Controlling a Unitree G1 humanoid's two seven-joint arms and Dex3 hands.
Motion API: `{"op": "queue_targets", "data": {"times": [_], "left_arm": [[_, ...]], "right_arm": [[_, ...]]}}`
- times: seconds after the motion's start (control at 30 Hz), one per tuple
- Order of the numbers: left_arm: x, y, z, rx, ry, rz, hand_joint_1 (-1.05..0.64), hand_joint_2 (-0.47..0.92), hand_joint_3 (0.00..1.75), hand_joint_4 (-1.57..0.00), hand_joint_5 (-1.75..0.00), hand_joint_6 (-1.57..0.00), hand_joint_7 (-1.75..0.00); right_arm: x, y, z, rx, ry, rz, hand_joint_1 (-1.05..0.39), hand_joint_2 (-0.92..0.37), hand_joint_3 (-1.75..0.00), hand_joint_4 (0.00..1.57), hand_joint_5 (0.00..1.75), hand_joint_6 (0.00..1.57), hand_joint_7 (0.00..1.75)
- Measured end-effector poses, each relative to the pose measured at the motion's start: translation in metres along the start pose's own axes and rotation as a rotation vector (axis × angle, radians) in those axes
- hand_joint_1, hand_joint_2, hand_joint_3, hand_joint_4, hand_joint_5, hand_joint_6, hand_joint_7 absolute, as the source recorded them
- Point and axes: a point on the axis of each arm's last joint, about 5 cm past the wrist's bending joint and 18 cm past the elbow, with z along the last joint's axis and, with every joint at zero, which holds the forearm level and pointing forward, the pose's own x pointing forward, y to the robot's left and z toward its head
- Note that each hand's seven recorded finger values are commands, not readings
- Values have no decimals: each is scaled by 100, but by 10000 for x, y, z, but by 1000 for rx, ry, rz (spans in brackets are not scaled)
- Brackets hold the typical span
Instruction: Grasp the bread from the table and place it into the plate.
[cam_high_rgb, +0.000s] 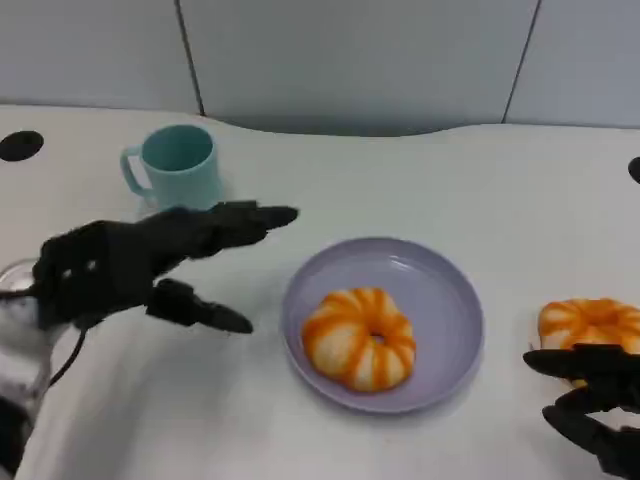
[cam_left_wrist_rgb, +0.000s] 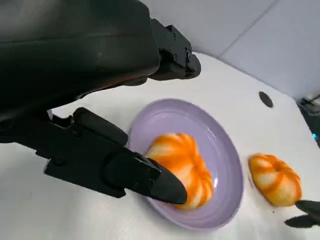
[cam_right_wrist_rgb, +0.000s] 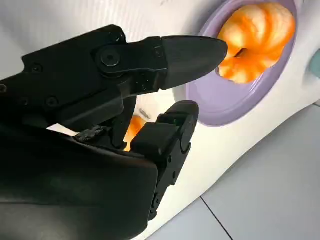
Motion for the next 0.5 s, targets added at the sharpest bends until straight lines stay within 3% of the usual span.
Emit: {"op": "queue_targets", "data": {"times": [0.2,0.4,0.43,0.5], "left_arm": [[-332,-250,-137,-263,162,161,-41,92,18,-27,-32,-27,-6],[-458,-483,-152,-360,277,263,-41,92,18,-41,-92,-49,-6],[-464,-500,-152,-370,287,274,-42,92,18,-39,-109,-57,-14],[-470,-523,-147,-379,305,289,-41,92,15,-33,-141,-45,-76]], "right_arm": [[-14,-2,-8,2,6,2,-26,-92,-34,63,64,79,1],[-24,-18,-15,15,3,-2,-25,-92,-34,64,64,80,1],[-25,-20,-15,13,3,-2,-25,-92,-35,64,64,79,0],[-26,-27,-17,10,3,-1,-25,-92,-35,64,64,79,0]]}}
